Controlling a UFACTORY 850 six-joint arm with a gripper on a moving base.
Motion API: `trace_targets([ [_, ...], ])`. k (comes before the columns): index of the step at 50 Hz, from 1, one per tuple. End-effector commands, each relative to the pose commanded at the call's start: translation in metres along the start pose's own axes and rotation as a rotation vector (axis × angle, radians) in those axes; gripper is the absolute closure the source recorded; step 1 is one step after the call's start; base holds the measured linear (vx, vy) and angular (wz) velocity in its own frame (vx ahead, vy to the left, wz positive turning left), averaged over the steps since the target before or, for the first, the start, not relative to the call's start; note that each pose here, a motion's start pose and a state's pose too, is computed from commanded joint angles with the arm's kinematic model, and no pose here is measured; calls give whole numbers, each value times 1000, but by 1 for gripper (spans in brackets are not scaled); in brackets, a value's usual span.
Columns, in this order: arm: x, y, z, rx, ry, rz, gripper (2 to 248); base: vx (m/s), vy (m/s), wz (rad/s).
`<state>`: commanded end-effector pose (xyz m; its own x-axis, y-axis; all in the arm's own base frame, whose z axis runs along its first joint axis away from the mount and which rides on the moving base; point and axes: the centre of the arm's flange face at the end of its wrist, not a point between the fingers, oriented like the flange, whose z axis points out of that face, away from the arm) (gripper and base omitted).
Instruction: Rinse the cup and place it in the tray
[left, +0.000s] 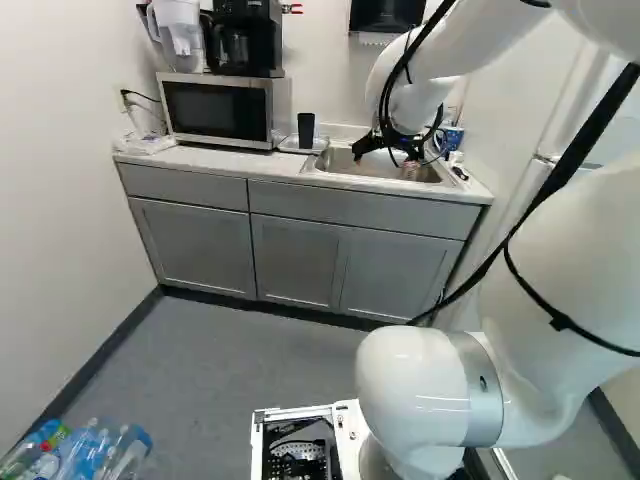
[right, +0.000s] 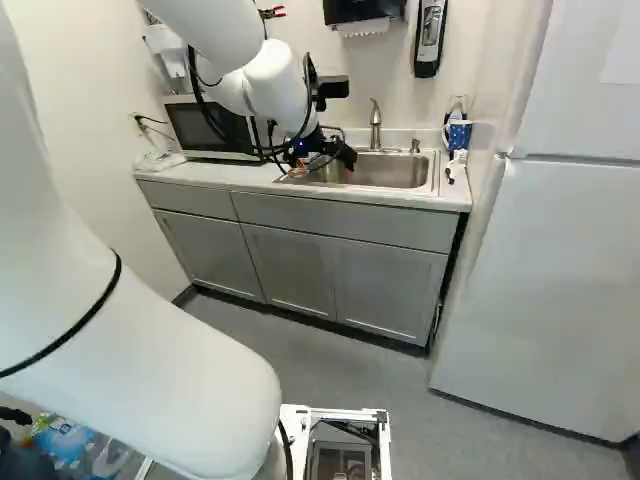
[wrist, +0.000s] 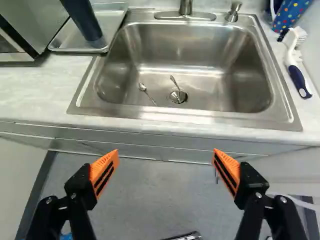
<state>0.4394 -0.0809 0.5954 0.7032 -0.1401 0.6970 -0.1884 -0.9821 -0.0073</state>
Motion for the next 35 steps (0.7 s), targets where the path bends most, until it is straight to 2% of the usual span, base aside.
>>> trace_targets([
  [35,0,0,0,0,0,0,3,-111,92,-267],
])
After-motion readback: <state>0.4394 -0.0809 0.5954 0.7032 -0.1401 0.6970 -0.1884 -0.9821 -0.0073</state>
